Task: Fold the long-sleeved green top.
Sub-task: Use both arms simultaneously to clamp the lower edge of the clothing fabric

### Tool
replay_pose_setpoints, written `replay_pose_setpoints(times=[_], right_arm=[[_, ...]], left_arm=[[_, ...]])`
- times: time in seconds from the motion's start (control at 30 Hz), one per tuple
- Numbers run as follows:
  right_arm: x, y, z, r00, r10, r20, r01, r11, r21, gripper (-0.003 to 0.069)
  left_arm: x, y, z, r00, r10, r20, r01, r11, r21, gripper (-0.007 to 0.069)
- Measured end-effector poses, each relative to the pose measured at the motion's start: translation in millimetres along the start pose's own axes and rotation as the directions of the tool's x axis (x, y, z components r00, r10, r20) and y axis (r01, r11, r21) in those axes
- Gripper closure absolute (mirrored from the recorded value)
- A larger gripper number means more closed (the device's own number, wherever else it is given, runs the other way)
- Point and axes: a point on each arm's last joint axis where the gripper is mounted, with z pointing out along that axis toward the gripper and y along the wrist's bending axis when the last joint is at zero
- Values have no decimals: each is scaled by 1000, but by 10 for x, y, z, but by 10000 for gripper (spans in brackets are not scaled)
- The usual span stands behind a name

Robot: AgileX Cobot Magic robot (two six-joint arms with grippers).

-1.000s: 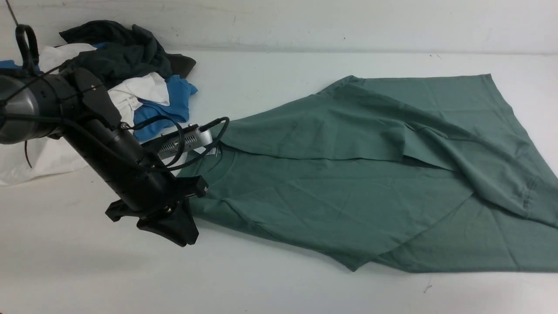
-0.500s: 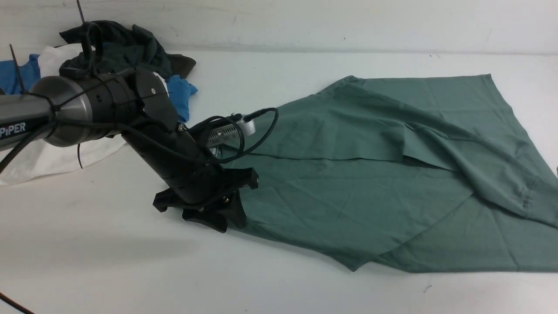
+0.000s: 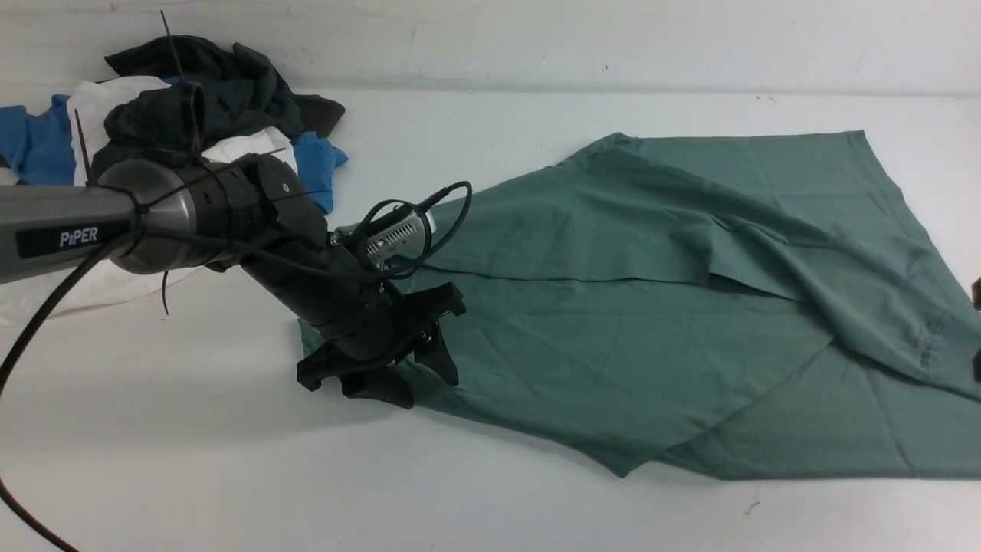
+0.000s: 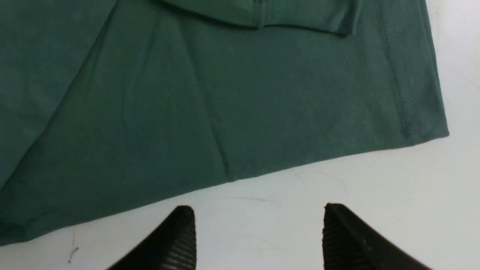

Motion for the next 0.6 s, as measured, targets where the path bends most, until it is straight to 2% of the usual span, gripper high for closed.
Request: replay_pose_setpoints(times=[0.33,0.47,0.53,0.57,0.6], right_arm=[[-11,9,0,1000,6,12,-6,1000,-10,237],[-13,18,0,1000,7,14,-7,1000,-20,237],[-13,21,0,1000,1,14,0,1000,-23,237],[-13,21,0,1000,1,14,0,1000,-23,237],[-8,22,0,1000,1,9,-1,1000,-24,237]], left_arm=[[-13,42,126,999,-30,-32,30,1000,1,256],[-20,51,150,999,-10,-39,10,1000,-3,346],[-15,70,173,998,25,-54,-26,1000,-8,489],[-14,71,173,998,33,-56,-33,999,-8,513],[-8,79,180,996,55,-65,-56,998,-12,574]])
